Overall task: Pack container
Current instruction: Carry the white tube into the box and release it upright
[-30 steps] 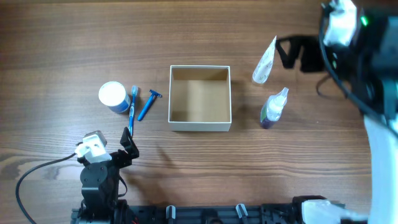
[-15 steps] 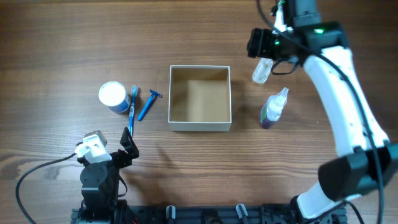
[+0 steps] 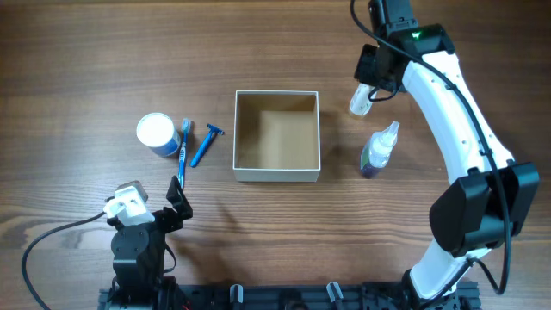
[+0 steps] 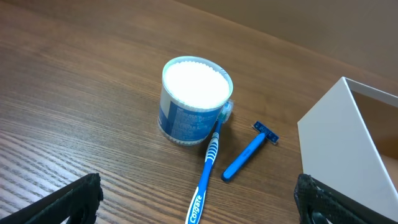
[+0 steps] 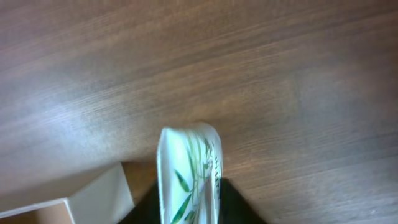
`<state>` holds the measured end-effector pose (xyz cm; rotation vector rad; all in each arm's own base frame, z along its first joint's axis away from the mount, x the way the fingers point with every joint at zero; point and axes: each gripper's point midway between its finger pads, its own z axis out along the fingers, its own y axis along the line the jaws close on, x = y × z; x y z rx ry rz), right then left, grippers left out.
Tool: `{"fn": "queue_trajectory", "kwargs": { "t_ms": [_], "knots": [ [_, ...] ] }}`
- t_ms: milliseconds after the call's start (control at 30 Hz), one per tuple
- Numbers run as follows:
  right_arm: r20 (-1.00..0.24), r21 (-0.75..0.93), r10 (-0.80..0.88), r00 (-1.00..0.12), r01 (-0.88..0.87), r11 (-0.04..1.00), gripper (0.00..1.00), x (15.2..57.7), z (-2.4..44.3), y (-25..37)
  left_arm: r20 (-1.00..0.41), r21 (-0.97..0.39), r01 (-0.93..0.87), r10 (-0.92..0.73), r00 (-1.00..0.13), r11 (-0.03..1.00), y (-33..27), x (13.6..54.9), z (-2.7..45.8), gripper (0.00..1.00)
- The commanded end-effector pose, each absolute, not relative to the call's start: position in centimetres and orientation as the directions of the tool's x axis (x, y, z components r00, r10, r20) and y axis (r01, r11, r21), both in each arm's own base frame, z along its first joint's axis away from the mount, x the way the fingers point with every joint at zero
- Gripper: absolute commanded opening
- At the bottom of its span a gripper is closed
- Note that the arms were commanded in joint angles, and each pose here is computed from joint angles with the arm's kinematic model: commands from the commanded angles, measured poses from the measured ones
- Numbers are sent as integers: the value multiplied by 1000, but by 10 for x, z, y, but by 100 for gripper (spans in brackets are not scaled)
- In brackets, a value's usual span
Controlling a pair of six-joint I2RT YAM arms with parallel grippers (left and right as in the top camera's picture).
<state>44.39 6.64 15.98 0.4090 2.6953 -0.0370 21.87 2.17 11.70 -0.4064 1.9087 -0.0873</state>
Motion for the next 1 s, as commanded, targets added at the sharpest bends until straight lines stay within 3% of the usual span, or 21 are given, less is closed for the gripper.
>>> {"fn": "queue_trajectory", "kwargs": {
  "t_ms": [0,267,367,533,733,967],
  "knots": [
    [-463,23,256,-849,277,961,4,448,183,61,-895,-257,-235,-323,-308,937,21,219,118,100],
    [-628,41,131,-767,135,990,4,427,270,69,-895,-257,-235,-323,-308,937,21,219,118,100],
    [-748,86,80,-659,22,996,4,401,339,86,-895,-257,-235,-323,-308,937,21,219,118,100],
    [-806,179,38,-590,-183,967,4,351,388,134,-895,-258,-235,-323,-308,937,21,219,118,100],
    [-718,245,12,-696,-237,940,4,323,360,189,-895,-258,-235,-323,-308,937,21,219,118,100],
    [-571,182,-40,-820,-174,968,4,348,283,217,-895,-258,-235,-323,-308,937,21,219,118,100]
  ]
}}
